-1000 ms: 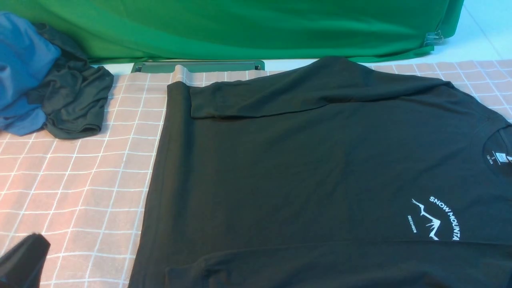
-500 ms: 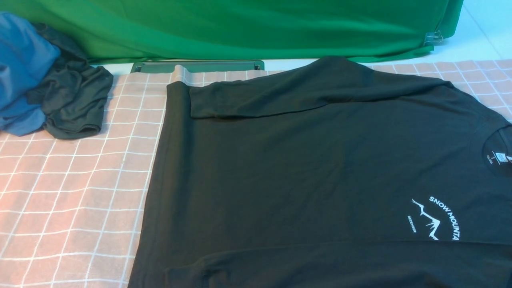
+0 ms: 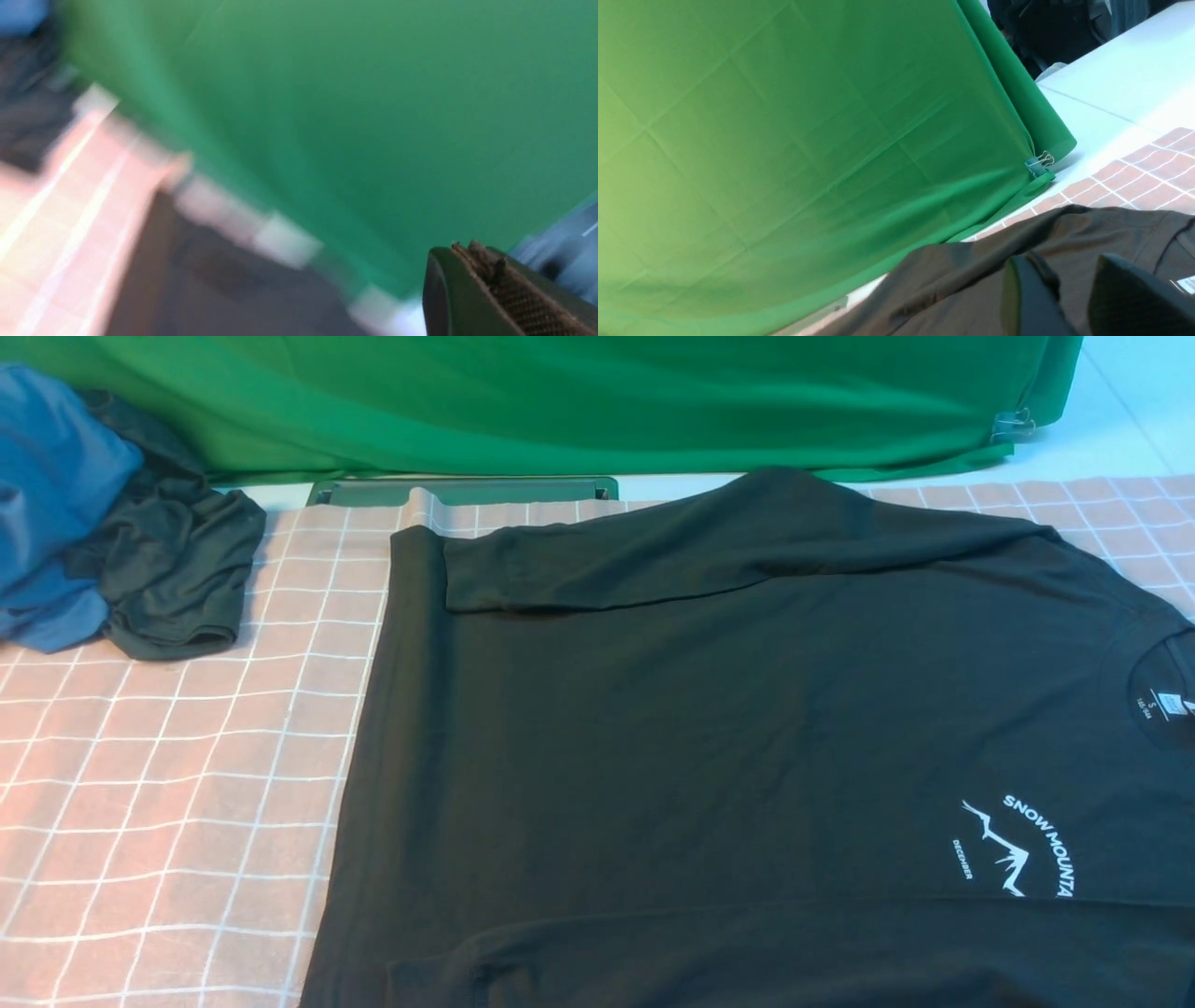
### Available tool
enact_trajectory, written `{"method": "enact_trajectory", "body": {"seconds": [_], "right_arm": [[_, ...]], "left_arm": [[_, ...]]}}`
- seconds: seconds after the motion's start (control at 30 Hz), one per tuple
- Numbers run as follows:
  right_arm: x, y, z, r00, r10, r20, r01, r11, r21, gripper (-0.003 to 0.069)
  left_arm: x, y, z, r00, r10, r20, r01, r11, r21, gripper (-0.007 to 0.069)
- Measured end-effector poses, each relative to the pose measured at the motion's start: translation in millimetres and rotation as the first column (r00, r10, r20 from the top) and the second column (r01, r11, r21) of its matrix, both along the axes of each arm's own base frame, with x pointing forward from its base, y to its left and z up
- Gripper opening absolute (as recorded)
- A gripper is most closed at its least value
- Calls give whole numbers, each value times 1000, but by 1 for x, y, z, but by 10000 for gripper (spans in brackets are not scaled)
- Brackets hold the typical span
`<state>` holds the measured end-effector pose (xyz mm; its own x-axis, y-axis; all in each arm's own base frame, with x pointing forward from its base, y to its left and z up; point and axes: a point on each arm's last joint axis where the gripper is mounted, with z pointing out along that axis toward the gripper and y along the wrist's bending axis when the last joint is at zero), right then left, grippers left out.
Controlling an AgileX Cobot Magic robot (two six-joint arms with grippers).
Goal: Fold a long-sleeved shirt over a pink coffee tablecloth.
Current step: 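Grasp the left edge of the dark T-shirt lying flat on the table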
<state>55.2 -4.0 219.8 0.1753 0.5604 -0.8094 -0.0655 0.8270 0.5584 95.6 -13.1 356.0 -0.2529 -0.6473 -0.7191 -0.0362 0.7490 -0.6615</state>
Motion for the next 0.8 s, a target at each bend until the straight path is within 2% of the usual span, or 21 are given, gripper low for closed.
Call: {"method": "enact_trajectory", "body": {"seconds": [0.07,0.13,0.2,0.23,0.27,0.3,0.37,0.43,0.57,0.6,0.63,0.67,0.8], "right_arm": [[0,0,2,1000,1,8,-1,1000,3,225],[-2,3,10,999,37,-16,-37,999,-6,191],[-4,7,28,995,81,-54,-84,994,-68,129],[-6,11,44,989,111,-94,-122,985,-120,74],[-5,13,54,983,129,-132,-148,977,-151,55],[-5,15,63,977,141,-158,-169,969,-179,46],[3,19,83,953,168,-254,-229,944,-236,40],[18,23,97,906,188,-379,-305,911,-279,39],[45,29,103,788,212,-578,-451,837,-309,39],[53,30,101,746,216,-630,-493,815,-304,39],[58,31,99,723,216,-656,-512,805,-300,39],[63,32,94,686,220,-694,-543,790,-286,39],[72,33,85,624,223,-749,-585,769,-258,39]], "left_arm": [[24,-7,-9,979,-93,-182,107,992,72,14],[44,-14,-24,927,-173,-332,212,973,87,14],[63,-19,-45,847,-238,-475,298,953,52,13],[72,-21,-58,796,-263,-544,332,943,30,11],[81,-24,-70,748,-283,-601,365,931,16,11],[83,-24,-74,731,-289,-618,376,927,12,11],[92,-32,-90,659,-315,-683,426,905,-6,11],[96,-48,-101,599,-346,-722,497,868,-4,11],[92,-78,-117,521,-332,-786,583,811,44,11],[88,-89,-123,492,-305,-816,627,773,90,11],[87,-92,-127,476,-281,-833,632,768,102,11],[84,-98,-134,452,-231,-862,658,739,147,11],[86,-103,-149,428,-120,-896,649,730,213,13]]}}
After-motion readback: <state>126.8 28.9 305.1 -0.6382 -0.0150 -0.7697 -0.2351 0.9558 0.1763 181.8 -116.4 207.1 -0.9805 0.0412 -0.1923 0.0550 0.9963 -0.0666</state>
